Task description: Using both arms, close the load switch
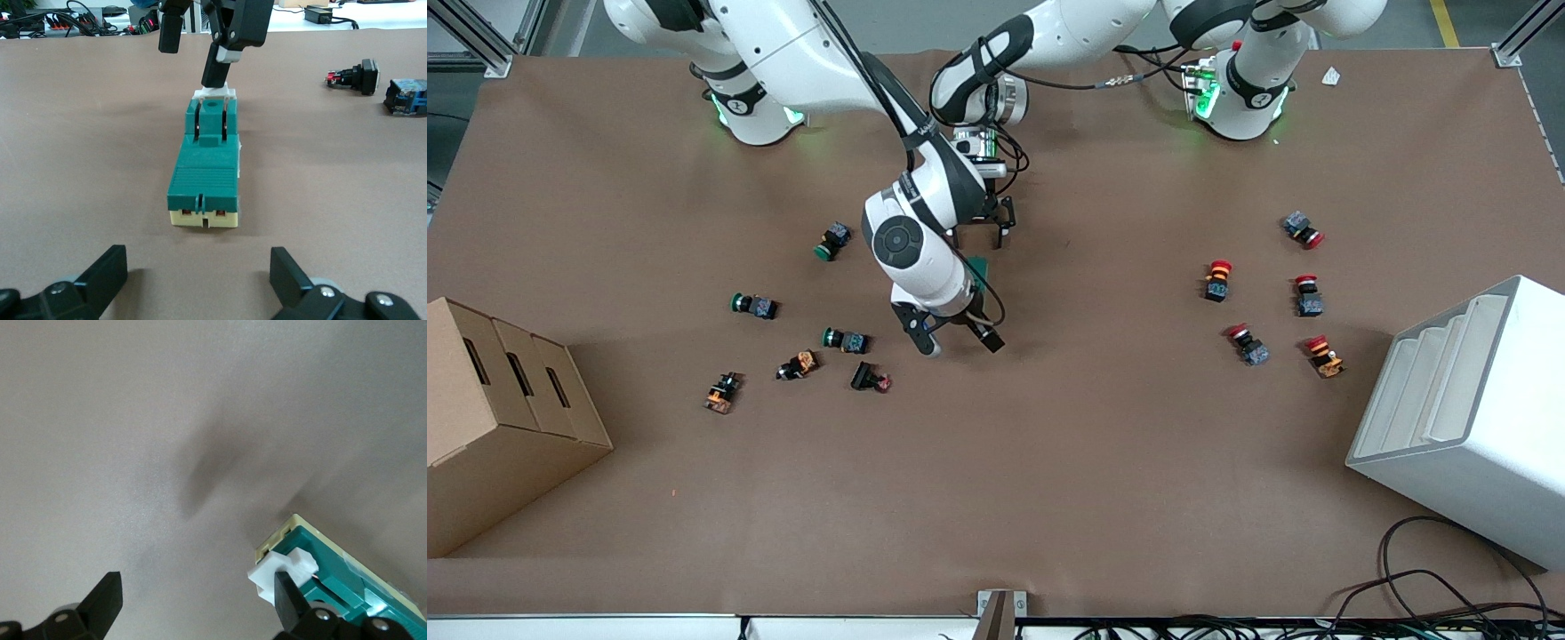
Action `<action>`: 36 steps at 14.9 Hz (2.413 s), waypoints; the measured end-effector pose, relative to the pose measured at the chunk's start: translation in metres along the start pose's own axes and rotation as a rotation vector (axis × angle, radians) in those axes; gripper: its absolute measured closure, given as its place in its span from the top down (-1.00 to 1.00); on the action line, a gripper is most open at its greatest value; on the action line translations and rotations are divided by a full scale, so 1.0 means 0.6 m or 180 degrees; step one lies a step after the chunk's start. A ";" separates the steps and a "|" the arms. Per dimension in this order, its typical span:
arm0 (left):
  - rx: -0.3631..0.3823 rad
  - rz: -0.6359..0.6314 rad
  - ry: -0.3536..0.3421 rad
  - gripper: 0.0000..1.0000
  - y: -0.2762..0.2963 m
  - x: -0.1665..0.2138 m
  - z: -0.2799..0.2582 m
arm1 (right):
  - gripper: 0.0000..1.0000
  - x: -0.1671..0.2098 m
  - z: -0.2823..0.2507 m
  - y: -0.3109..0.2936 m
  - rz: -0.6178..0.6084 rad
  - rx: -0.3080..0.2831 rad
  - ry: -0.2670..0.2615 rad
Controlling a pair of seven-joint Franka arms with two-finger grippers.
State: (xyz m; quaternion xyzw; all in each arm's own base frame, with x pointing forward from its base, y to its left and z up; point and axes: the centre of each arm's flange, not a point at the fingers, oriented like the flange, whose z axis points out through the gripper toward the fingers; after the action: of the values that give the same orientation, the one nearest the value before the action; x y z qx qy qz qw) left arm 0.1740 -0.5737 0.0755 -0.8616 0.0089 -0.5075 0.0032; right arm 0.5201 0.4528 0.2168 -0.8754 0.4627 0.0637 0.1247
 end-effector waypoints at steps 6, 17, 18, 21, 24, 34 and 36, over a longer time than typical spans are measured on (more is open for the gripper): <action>0.0303 0.0116 -0.0375 0.91 0.032 0.034 0.008 | 1.00 0.016 -0.003 -0.010 -0.0070 -0.0010 0.0036; 0.0831 -0.0203 -0.1532 0.93 0.121 0.328 -0.002 | 1.00 0.338 -0.292 0.009 -0.1648 -0.0882 -0.0088; 0.0839 -0.0228 -0.1626 0.93 0.113 0.373 0.001 | 1.00 0.367 -0.324 0.020 -0.1730 -0.0878 -0.0121; 0.0802 -0.0307 -0.1949 0.97 0.068 0.523 0.011 | 1.00 0.457 -0.419 0.062 -0.2030 -0.0889 -0.0150; 0.0706 -0.0419 -0.2202 0.99 0.006 0.658 0.019 | 1.00 0.531 -0.525 0.105 -0.2333 -0.1005 -0.0157; 0.0700 -0.0427 -0.3040 1.00 -0.292 0.940 0.118 | 1.00 0.591 -0.713 0.156 -0.2940 -0.1179 -0.0034; 0.0652 -0.0434 -0.3161 1.00 -0.362 0.977 0.144 | 1.00 0.577 -0.740 0.165 -0.2982 -0.1147 -0.0057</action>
State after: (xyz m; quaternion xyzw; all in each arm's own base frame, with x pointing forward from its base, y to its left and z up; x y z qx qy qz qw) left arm 0.5363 -0.3679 0.5497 -0.9927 -0.0997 -0.0341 0.0583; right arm 0.6320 0.0011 0.5487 -0.9961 0.0005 0.0872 -0.0093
